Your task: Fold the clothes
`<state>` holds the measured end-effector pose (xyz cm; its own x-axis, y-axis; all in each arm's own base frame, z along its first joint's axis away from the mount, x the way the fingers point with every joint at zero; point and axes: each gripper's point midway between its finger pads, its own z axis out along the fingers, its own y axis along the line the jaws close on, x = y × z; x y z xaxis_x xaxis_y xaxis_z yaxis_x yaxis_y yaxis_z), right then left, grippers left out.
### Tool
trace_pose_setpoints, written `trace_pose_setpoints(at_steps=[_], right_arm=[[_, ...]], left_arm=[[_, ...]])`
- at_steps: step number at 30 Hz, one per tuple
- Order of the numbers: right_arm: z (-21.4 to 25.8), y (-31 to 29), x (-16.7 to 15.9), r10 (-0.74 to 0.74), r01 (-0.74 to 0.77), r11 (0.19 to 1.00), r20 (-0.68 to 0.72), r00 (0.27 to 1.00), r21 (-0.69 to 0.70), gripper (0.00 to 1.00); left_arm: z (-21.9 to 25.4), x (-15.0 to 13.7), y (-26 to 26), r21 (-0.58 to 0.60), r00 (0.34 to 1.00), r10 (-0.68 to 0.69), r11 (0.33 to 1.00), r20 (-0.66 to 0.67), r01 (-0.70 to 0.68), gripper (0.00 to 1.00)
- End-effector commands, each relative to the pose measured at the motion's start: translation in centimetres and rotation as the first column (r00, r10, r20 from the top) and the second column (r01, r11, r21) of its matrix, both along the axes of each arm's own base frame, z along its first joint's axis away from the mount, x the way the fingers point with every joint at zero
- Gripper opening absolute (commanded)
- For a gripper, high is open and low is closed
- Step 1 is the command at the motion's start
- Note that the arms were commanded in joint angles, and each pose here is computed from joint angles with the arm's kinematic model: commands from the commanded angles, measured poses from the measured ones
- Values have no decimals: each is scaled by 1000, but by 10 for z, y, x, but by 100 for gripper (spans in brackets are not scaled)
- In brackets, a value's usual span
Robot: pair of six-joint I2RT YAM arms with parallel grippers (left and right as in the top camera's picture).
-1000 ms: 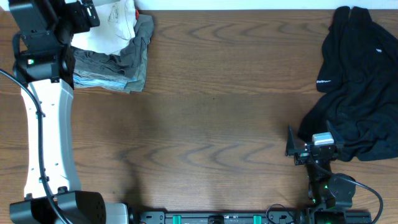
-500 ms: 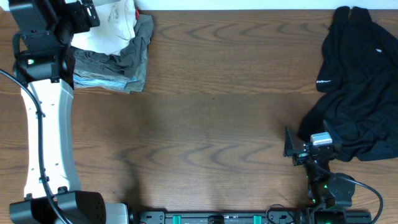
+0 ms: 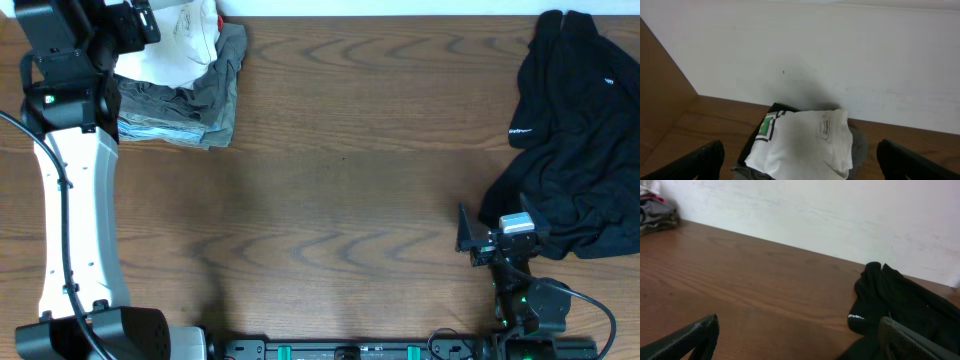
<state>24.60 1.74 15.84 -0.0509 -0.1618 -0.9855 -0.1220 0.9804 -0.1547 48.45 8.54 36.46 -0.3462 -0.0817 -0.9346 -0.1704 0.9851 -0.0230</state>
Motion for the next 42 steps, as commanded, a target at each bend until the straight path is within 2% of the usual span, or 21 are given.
trace_pose_setpoints(at_steps=[1, 12, 17, 26, 33, 39, 42], right_arm=[[-3, 3, 0, 14, -14, 1000, -12, 1000, 12, 99], [-3, 3, 0, 14, -14, 1000, -12, 1000, 12, 99], [-3, 3, 0, 15, -15, 1000, -12, 1000, 12, 99], [-3, 3, 0, 15, -15, 1000, -12, 1000, 12, 99], [-3, 3, 0, 14, -14, 1000, -12, 1000, 12, 99], [-3, 3, 0, 15, -15, 1000, -12, 1000, 12, 99], [-3, 3, 0, 14, -14, 1000, -12, 1000, 12, 99]], left_arm=[[0, 0, 1, 0, 1000, 5, 1000, 0, -5, 98], [-3, -1, 1, -1, 1000, 4, 1000, -8, -4, 98], [12, -12, -3, 3, 1000, 2, 1000, 18, -2, 98], [45, -79, -15, 10, 999, 2, 1000, 54, -2, 98], [35, -142, -26, 16, 996, 1, 1000, 89, -3, 98], [-8, -191, -35, 13, 997, 0, 1000, 79, -1, 98], [-44, -207, -49, -3, 994, -57, 998, 88, 58, 98]])
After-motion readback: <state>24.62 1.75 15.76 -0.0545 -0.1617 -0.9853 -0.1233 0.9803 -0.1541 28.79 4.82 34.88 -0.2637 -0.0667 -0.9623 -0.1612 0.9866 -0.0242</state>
